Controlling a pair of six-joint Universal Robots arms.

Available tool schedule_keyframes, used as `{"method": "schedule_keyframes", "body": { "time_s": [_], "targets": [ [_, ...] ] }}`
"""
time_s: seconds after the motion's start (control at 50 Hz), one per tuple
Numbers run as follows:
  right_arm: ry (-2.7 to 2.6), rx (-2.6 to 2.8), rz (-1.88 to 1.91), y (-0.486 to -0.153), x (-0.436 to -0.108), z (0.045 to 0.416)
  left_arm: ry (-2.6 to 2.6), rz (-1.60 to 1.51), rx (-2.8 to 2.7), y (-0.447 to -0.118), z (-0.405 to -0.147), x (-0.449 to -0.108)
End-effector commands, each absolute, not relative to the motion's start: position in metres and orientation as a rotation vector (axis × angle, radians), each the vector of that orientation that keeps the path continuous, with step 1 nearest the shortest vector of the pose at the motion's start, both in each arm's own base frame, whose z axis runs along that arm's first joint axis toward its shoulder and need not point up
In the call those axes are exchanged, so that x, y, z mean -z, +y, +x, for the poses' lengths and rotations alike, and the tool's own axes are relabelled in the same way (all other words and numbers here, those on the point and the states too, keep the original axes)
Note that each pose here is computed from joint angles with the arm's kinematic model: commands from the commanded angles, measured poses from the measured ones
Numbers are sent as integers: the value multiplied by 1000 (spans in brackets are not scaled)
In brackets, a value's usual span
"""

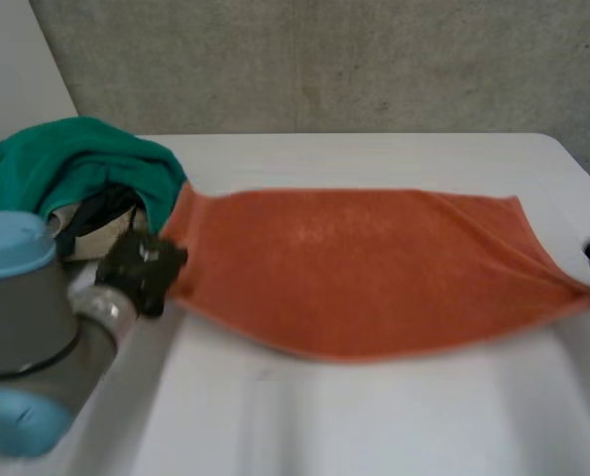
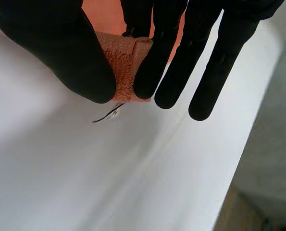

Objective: Fold the laundry.

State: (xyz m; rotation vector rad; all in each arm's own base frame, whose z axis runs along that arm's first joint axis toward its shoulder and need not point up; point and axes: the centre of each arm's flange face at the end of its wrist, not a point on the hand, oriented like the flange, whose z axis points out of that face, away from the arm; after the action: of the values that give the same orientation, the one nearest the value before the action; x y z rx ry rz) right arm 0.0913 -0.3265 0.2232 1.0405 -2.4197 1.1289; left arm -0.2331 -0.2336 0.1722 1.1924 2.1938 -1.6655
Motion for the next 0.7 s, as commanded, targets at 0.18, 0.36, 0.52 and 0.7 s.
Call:
{"method": "schedule_keyframes", "body": {
  "time_s": [0.18, 0.36, 0.52, 0.7],
  "targets": [
    [-2437, -1052, 1154, -323, -224, 79, 2314, 1465, 1354, -191, -224, -184],
    [-2308, -1436, 938, -380, -208, 96, 2214, 1210, 1564, -280, -252, -185],
    [-2140, -1630, 896, -418, -195, 112, 2156, 1123, 1643, -331, -275, -179],
    [-2024, -1702, 853, -447, -179, 124, 2111, 1089, 1664, -365, -292, -156]
  ]
}}
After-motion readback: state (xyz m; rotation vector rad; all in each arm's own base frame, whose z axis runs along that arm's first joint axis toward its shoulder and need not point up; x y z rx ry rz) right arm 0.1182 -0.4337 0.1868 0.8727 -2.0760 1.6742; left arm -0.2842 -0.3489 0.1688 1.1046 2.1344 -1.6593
